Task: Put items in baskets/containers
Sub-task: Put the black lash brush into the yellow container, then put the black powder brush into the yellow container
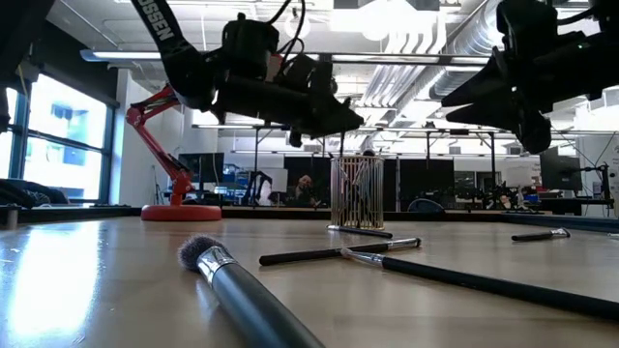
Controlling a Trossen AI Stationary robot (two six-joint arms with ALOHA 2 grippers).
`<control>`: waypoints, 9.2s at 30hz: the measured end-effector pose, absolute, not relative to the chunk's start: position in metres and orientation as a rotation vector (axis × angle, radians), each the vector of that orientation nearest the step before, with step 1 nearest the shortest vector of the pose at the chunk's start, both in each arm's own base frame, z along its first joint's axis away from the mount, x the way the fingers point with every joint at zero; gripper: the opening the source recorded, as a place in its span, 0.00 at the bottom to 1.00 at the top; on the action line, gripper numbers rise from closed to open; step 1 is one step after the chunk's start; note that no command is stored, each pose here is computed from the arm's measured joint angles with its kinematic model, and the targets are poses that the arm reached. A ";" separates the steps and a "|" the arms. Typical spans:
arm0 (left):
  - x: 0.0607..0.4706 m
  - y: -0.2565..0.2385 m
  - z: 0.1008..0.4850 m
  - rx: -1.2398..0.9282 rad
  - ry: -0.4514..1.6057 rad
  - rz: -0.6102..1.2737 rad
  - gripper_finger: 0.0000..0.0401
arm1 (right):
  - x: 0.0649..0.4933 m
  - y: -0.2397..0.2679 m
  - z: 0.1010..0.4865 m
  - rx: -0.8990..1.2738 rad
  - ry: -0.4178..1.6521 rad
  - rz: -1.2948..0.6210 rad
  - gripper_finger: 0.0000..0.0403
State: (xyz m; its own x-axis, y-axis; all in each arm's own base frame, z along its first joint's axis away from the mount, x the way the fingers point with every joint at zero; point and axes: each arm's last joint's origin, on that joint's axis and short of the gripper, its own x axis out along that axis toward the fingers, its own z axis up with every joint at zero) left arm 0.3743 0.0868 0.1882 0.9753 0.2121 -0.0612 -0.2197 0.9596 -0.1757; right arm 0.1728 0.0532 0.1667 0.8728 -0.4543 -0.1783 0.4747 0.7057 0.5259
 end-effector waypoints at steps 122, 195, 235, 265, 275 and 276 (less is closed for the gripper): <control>0.353 -0.125 0.226 -0.446 1.206 0.263 0.00 | 0.176 0.058 0.158 0.667 0.267 -0.221 0.24; 0.392 -0.242 0.191 -1.490 1.013 1.135 0.01 | 0.165 -0.006 0.163 0.292 0.839 -0.072 0.00; 0.389 -0.225 0.159 -1.316 1.081 1.348 0.07 | 0.165 -0.004 0.163 0.264 0.842 -0.019 0.00; 0.331 -0.082 0.248 -0.513 0.770 0.977 0.07 | 0.177 -0.007 0.168 0.403 0.719 -0.148 0.00; 0.275 -0.021 0.227 -0.461 0.408 0.607 0.07 | 0.198 -0.013 0.172 0.416 0.508 -0.300 0.00; 0.271 -0.014 0.222 -0.421 0.389 0.588 0.07 | 0.200 -0.014 0.173 0.408 0.489 -0.319 0.00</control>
State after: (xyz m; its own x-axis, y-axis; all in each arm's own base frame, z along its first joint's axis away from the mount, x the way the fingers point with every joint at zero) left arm 0.2707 -0.0138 0.2218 0.7651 0.4465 -0.4639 -0.6013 0.7531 -0.2669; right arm 0.2001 -0.0142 0.1730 0.8368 -0.1973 -0.5107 0.3884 0.8714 0.2997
